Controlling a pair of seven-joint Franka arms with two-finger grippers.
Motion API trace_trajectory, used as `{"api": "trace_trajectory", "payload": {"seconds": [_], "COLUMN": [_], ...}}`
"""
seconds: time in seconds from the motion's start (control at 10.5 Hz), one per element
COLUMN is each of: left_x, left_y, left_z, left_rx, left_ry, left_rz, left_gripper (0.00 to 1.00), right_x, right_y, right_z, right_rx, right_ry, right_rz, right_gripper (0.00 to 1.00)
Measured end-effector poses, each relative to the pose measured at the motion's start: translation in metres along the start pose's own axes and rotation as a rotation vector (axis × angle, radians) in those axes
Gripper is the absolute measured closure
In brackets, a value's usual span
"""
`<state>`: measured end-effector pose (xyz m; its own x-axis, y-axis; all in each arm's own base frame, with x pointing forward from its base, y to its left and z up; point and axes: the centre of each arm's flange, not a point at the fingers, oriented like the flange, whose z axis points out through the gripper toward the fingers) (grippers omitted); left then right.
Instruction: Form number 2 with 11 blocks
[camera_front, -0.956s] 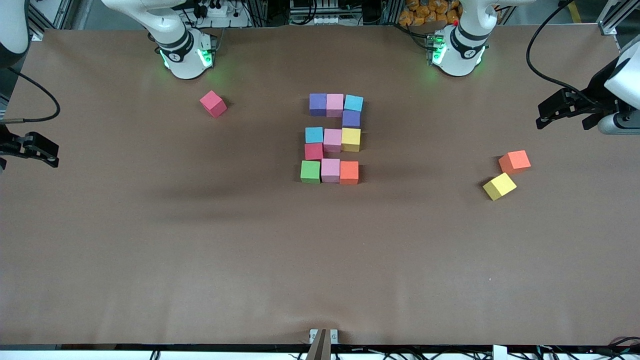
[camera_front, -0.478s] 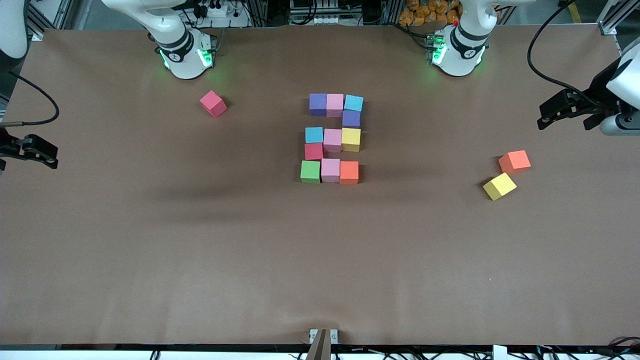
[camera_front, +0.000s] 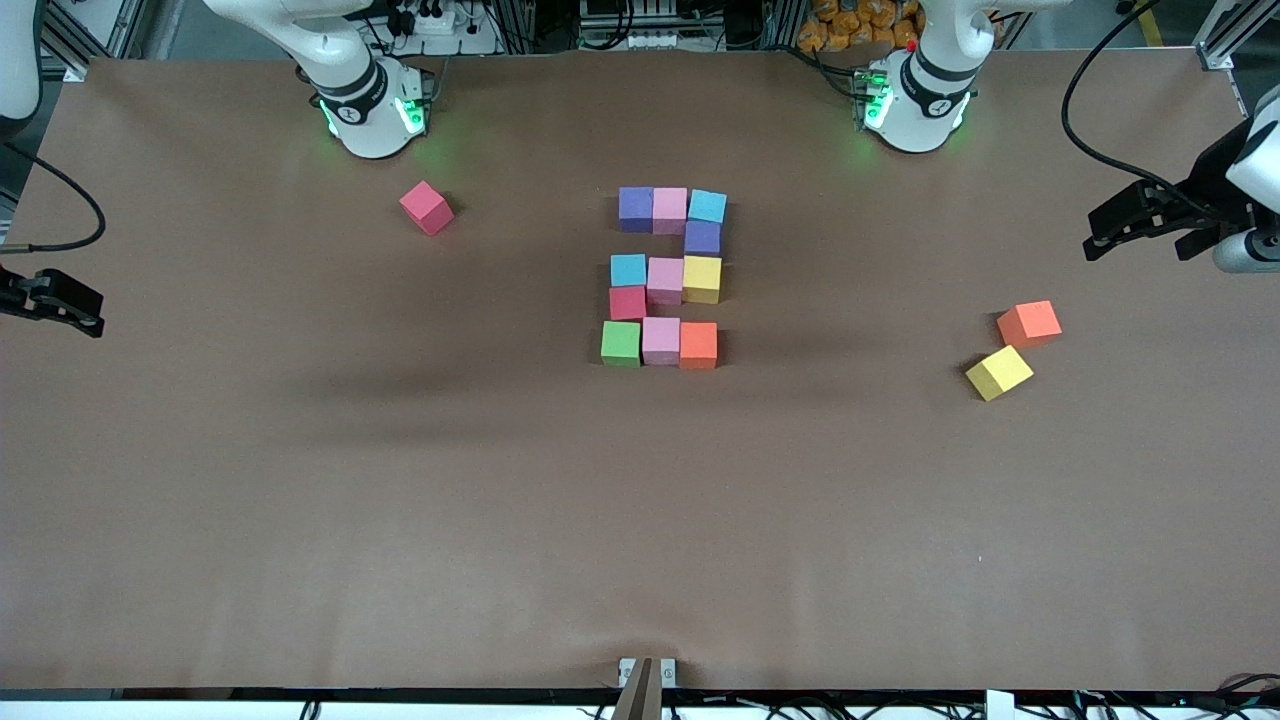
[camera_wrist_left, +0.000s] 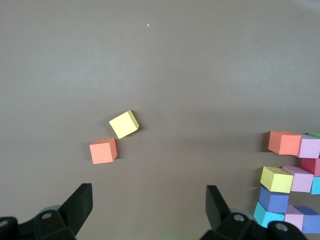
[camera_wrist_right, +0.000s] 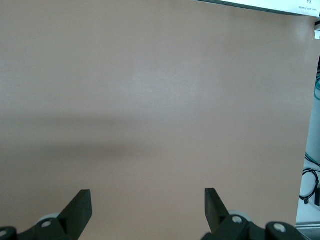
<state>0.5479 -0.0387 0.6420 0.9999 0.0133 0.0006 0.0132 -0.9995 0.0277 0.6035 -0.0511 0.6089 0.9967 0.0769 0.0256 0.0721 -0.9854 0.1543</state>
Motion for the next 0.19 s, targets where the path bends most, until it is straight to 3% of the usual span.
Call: {"api": "trace_trajectory", "payload": {"seconds": [0.19], "left_x": [0.0002], "left_y": [-0.0009], "left_z": [0.0002], "left_rx": [0.007], "left_ry": [0.0], "left_rz": [-0.001], "left_gripper": [0.0], "right_x": [0.0005], "right_y": [-0.003], "right_z": [-0.0003], "right_rx": [0.004], "right_ry": [0.001], "right_rz": [-0.004], "right_gripper": [0.0]}}
